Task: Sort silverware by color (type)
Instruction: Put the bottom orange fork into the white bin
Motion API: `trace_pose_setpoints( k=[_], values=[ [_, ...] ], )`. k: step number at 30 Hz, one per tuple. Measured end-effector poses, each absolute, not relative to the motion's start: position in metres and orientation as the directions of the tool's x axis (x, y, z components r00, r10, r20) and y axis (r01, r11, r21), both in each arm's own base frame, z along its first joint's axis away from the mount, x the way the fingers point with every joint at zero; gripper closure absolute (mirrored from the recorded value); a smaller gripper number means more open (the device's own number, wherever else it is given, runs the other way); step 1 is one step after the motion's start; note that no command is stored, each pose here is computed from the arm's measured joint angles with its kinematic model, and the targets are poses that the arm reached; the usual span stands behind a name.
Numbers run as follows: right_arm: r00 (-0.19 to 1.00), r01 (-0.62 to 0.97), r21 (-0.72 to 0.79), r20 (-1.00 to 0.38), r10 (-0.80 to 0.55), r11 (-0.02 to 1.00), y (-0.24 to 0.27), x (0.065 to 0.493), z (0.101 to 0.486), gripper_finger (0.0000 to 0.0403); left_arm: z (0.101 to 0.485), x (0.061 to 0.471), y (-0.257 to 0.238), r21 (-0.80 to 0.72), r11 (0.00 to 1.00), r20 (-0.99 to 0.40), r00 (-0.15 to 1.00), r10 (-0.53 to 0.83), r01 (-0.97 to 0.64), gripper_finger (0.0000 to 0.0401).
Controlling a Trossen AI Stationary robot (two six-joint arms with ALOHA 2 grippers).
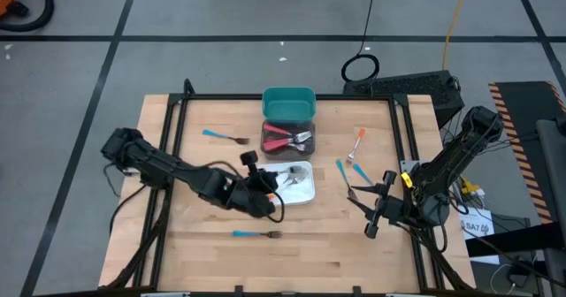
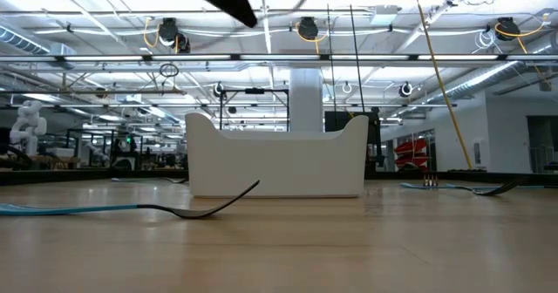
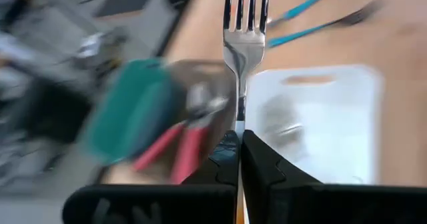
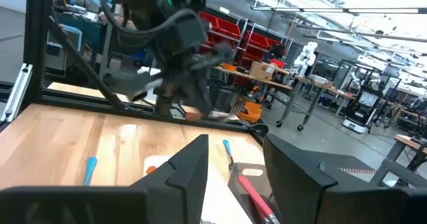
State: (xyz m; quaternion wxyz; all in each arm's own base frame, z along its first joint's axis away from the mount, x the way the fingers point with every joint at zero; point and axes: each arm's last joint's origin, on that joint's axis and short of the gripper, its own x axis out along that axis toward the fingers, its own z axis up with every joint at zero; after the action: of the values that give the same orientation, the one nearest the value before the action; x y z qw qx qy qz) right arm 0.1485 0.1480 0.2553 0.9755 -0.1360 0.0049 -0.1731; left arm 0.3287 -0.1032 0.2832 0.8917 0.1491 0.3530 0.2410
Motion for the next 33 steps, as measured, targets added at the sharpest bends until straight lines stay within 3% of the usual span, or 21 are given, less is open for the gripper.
trace_pose_setpoints(
  k=[8,24,33],
  values=[
    [0.936,0.346,-0.291,0.037,-0.351,0.892,0.146,0.15,0.255,0.0262,0.251,0.352,-0.077,0.291,0.909,-0.464,0.787,0.406,-0.298,0.04],
    [0.934,0.35,-0.289,0.038,-0.355,0.891,0.145,0.152,0.255,0.0262,0.203,0.353,-0.075,0.081,0.916,-0.412,0.824,0.39,-0.393,0.04],
    [0.927,0.366,-0.303,0.04,-0.372,0.88,0.142,0.154,0.256,0.0262,0.202,0.353,-0.077,0.01,0.904,-0.416,0.82,0.393,-0.428,0.04]
  ],
)
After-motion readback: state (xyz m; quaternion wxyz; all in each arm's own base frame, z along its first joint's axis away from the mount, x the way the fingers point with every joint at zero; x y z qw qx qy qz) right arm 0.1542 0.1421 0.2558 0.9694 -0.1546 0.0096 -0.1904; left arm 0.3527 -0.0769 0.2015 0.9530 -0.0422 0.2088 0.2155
